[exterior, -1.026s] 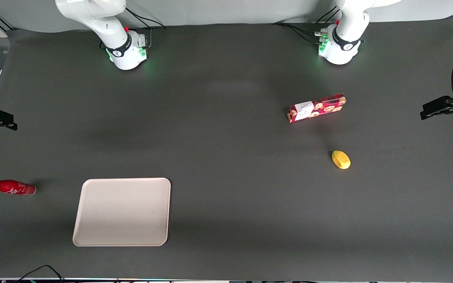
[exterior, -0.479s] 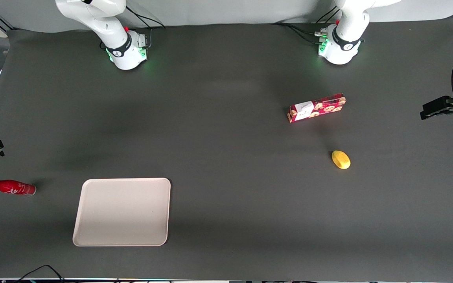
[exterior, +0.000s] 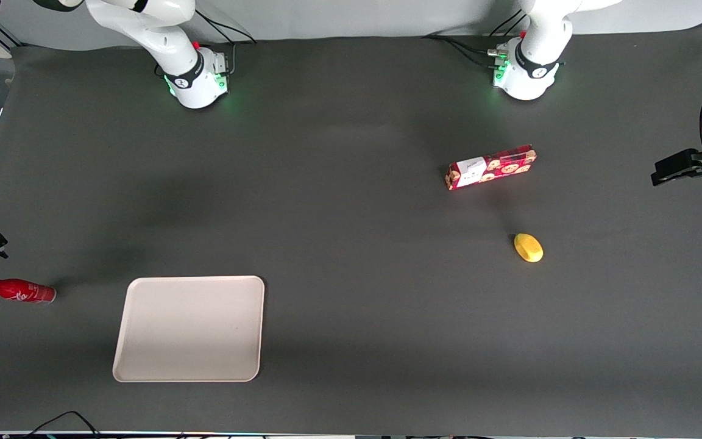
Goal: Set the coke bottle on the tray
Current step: 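Move the open right gripper toward the red Coca-Cola bottle, then lower the right gripper over the bottle cap and close on it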
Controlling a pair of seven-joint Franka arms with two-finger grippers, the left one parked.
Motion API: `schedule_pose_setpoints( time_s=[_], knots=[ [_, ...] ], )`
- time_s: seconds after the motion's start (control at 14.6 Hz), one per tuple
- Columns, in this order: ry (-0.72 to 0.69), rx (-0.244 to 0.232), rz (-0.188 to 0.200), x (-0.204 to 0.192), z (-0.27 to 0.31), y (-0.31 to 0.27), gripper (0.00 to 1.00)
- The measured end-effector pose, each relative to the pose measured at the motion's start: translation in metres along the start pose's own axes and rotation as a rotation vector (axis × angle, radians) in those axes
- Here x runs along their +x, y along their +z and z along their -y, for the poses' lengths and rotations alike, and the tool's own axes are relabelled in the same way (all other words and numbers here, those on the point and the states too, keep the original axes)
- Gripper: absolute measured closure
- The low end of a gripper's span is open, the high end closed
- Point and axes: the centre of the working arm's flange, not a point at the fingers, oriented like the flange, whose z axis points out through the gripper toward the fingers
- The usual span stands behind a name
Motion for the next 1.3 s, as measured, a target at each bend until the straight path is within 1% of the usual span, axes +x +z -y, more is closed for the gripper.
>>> schedule_pose_setpoints(
  time_s=[0.07,0.21,0.27,0.41,0.89,1.16,1.3],
  knots=[
    [-0.038,-0.005,-0.028,0.002,-0.001,0.014,0.00],
    [-0.087,0.019,-0.081,0.001,-0.001,0.034,0.00],
    [-0.104,0.027,-0.091,-0.002,-0.002,0.044,0.00],
    [-0.121,0.028,-0.089,-0.009,-0.006,0.056,0.00],
    [-0.148,0.033,-0.083,-0.039,-0.013,0.067,0.00],
    [-0.157,0.039,-0.081,-0.044,-0.014,0.075,0.06],
    [-0.168,0.038,-0.083,-0.044,-0.014,0.076,0.12]
  ],
)
